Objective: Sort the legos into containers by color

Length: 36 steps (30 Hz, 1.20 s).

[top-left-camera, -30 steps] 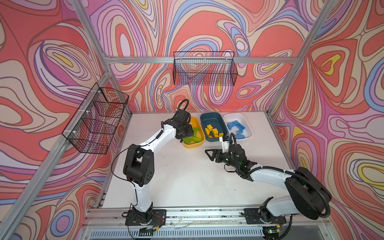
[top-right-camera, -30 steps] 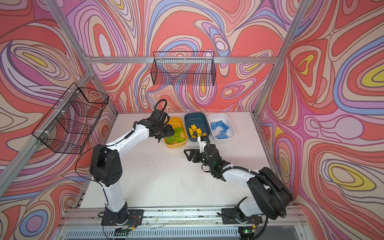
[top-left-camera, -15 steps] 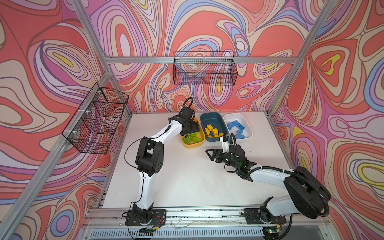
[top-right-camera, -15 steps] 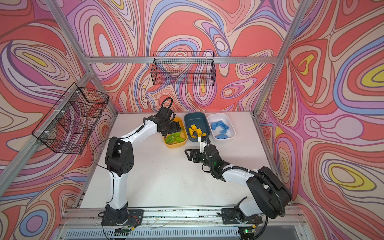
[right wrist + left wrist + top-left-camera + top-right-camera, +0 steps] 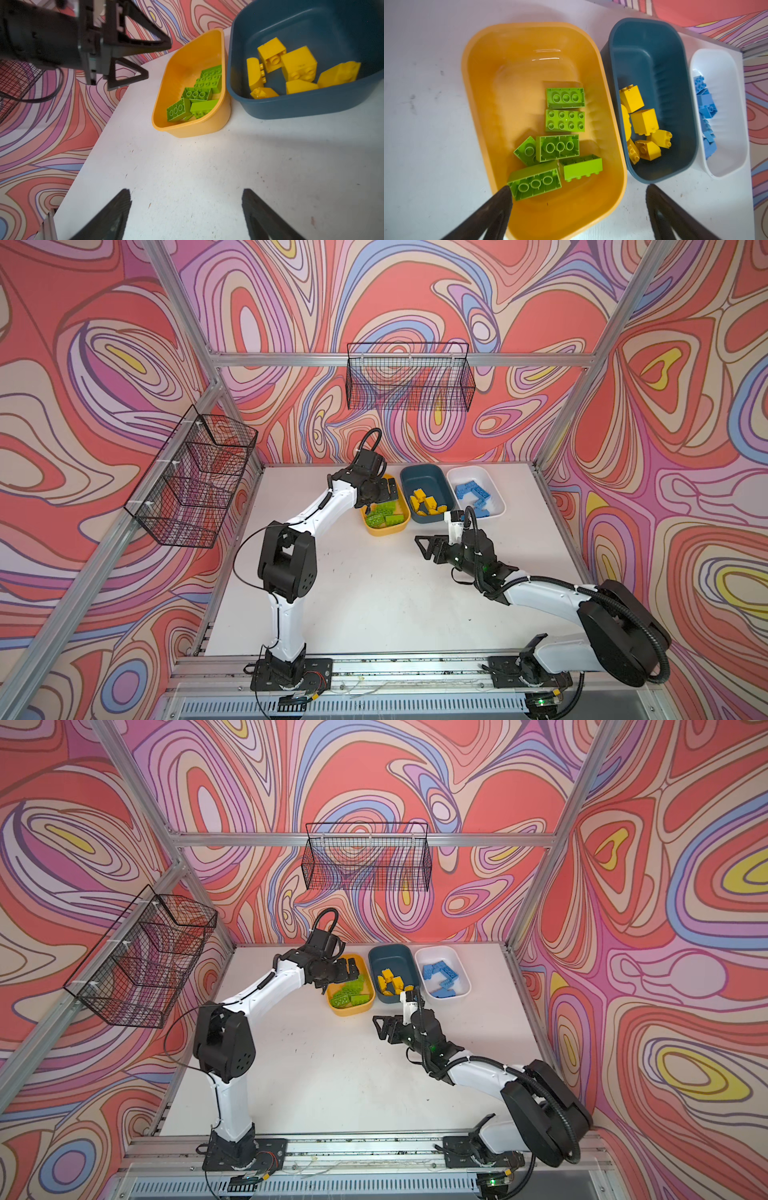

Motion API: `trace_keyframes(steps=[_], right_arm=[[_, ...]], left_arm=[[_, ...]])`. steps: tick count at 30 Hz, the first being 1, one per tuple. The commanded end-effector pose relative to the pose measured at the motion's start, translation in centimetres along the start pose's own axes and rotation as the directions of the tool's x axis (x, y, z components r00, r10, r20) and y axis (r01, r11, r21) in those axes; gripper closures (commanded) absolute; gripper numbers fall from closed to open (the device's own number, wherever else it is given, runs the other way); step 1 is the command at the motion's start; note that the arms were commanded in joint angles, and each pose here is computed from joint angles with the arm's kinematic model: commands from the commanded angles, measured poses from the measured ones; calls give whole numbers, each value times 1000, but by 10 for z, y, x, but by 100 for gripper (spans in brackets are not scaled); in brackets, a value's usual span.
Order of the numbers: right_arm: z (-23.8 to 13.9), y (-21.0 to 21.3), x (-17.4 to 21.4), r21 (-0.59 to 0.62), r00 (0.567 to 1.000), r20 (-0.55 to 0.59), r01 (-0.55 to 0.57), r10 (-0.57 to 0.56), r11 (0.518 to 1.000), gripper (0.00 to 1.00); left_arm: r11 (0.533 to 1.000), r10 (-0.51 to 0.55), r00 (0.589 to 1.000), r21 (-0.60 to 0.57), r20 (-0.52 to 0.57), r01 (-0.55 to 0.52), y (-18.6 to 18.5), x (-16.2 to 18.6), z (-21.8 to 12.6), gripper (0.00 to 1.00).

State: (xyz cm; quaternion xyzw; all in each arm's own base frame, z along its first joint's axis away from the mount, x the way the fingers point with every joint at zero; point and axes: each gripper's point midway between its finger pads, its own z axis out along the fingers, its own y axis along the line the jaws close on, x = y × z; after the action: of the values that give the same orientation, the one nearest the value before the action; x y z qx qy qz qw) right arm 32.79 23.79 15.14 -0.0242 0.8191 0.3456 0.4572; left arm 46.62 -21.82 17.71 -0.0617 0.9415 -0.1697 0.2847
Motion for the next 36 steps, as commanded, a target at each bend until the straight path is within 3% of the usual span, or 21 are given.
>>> trace_keyframes(steps=[1,4,9,15,20,23,26,28,30,33,36], right_arm=[[-12,-8,-31,109,995,94,36,-46,993,8],[-31,-20,-53,214,981,183,29,-70,976,2],[-72,-45,-79,400,940,301,31,-163,916,2],[-100,-71,-81,588,912,231,147,-340,795,2],[-119,-98,-81,734,867,203,174,-456,656,2],[-126,-115,-86,787,847,200,160,-492,596,2],[-131,-149,-92,811,868,219,92,-445,578,2],[-136,-176,-98,812,884,259,20,-390,583,2],[-140,-196,-102,829,890,269,-20,-368,558,2],[-137,-213,-107,857,888,268,-43,-373,513,2],[-127,-221,-110,866,869,270,-31,-415,499,2]], left_arm=[[1000,30,995,6,96,-30,-1,-9,-52,0],[999,40,989,-15,140,-38,12,0,-84,0],[996,59,973,-84,224,-41,47,24,-129,0],[971,166,918,-223,359,-88,103,57,-168,0],[914,307,878,-370,367,-165,148,83,-163,0],[928,242,883,-363,403,-88,173,85,-159,0],[940,171,897,-340,408,-25,199,86,-143,0],[902,205,910,-430,361,-33,219,86,-130,0],[873,230,927,-483,297,-62,231,86,-114,0],[875,232,934,-479,273,-77,235,77,-88,0],[885,232,918,-462,323,-61,233,61,-69,0]])
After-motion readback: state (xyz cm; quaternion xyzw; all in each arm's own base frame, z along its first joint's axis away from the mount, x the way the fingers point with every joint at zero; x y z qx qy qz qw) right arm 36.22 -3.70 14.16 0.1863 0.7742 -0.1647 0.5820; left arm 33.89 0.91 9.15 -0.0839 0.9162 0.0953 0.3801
